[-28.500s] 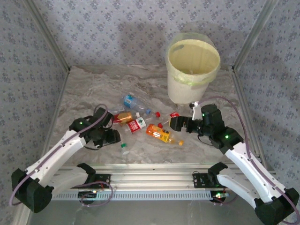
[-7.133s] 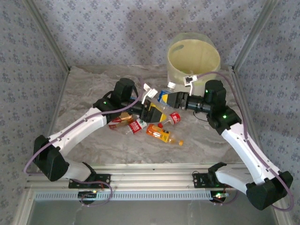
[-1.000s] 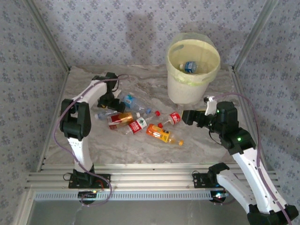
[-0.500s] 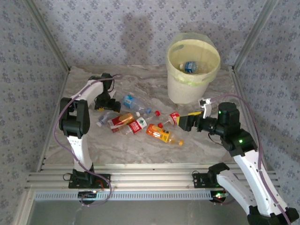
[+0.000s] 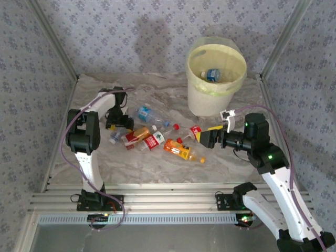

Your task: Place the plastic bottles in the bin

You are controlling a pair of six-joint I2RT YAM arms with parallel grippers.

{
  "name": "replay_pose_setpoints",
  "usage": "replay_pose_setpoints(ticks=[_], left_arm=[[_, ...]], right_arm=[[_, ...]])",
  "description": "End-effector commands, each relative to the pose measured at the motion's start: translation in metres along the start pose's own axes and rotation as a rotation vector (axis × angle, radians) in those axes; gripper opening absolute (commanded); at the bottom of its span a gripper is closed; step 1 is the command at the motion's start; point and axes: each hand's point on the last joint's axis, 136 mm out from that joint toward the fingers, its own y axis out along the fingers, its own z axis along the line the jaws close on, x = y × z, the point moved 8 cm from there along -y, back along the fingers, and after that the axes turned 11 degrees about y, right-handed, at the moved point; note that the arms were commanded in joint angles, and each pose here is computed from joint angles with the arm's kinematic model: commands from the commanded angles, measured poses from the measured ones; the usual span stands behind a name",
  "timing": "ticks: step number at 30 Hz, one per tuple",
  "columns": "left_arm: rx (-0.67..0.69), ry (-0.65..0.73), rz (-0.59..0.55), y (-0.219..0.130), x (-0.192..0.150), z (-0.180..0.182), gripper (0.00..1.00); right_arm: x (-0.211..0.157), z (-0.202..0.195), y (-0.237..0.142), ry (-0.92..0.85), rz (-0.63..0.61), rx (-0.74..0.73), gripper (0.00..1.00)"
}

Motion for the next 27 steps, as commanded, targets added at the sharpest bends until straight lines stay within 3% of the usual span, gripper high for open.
replay_pose_setpoints(ticks=[1,8,17,22,27], left_arm=[[0.008,-0.018,0.044,0.000,-0.019,-0.006,0.83],[0.011,-0.025,0.037,0.001,-0.029,-0.009,0.78],[0.016,-0.009,-0.041,-0.016,-0.026,-0.013,0.62],[-0.049,0.027,-0.179,-0.044,-0.023,-0.022,0.56],[-0.267,0.098,-0.398,-0.091,-0.019,-0.045,0.57]], right_arm=[[0.001,0.010,-0.008,-0.011,-0.005,0.014,1.00],[0.003,0.009,-0.006,-0.011,-0.006,0.012,1.00],[0.002,0.007,-0.004,-0.001,-0.005,0.004,1.00],[0.004,0.003,-0.003,0.018,-0.021,-0.024,1.00],[0.007,-0.002,0.002,0.055,-0.035,-0.028,1.00]])
